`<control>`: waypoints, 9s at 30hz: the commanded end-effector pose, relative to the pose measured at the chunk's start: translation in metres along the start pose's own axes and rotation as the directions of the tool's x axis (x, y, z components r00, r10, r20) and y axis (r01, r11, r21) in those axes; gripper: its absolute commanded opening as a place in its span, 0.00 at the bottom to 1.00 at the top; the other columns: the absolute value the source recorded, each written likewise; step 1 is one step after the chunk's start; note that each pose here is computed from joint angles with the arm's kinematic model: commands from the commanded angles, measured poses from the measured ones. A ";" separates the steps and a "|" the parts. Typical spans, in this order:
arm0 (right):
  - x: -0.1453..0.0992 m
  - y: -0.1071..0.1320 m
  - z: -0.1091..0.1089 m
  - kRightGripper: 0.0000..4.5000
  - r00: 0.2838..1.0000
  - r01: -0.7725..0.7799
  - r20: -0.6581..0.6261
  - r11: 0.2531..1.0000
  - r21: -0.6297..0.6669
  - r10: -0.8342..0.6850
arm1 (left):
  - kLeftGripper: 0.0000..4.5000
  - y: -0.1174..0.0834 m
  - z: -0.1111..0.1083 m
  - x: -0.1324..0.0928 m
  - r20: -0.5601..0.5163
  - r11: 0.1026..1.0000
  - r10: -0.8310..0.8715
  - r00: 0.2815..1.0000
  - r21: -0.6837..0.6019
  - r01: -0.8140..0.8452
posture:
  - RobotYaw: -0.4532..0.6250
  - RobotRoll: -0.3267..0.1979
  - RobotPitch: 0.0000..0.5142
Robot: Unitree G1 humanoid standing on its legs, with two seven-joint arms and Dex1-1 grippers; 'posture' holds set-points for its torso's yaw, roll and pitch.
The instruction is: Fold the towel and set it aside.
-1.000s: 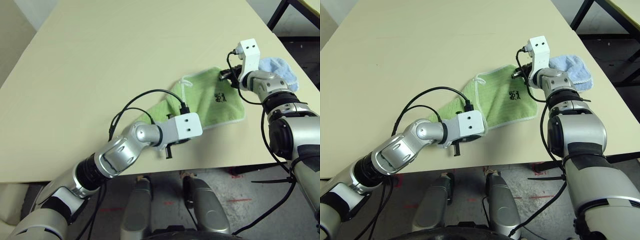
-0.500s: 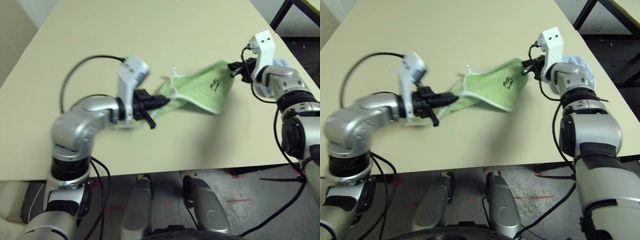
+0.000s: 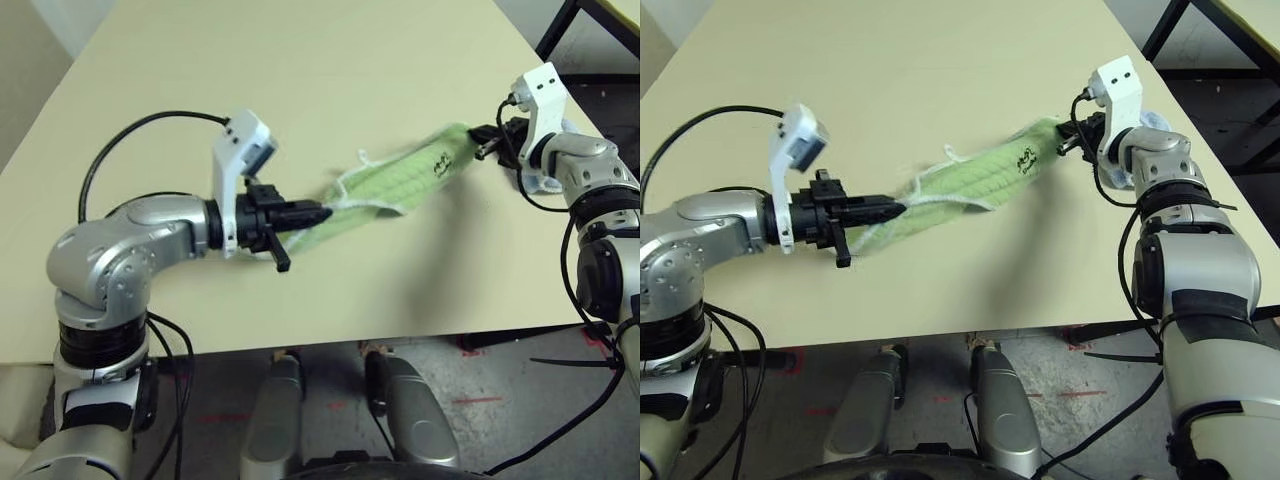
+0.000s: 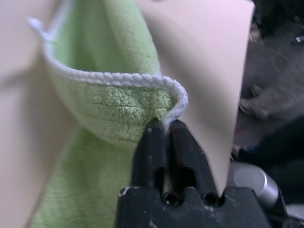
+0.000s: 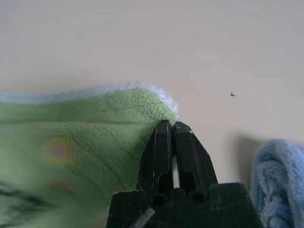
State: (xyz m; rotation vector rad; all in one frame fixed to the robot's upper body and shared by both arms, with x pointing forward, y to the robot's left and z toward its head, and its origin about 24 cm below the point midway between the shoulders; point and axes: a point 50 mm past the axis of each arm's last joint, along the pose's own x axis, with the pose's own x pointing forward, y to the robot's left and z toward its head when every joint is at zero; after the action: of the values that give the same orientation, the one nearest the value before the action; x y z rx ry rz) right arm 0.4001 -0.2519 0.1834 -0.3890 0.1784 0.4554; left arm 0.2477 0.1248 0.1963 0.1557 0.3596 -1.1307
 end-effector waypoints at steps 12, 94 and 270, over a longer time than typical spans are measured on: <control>0.006 0.008 0.005 0.00 0.999 -0.051 0.008 0.998 -0.033 0.051 | 0.99 -0.021 -0.015 0.024 -0.095 0.989 0.015 0.995 0.145 -0.001 | 0.60 0.62 0.28; -0.044 -0.033 0.057 0.00 0.946 -0.250 0.208 0.968 -0.012 0.247 | 0.01 0.105 0.065 -0.107 0.377 0.894 0.445 0.812 -0.137 -0.426 | 0.57 0.62 0.19; -0.065 0.000 -0.056 1.00 0.899 -0.189 -0.113 0.608 0.771 0.423 | 0.99 0.067 -0.072 -0.074 0.047 0.916 0.401 0.915 -0.020 -0.400 | 0.57 0.62 0.30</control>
State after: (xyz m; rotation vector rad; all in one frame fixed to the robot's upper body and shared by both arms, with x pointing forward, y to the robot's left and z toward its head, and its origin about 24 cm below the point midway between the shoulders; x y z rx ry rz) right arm 0.3415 -0.2980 0.1504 0.3708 0.6873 0.6453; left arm 0.2646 0.2412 0.1540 0.1803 0.2694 -0.7104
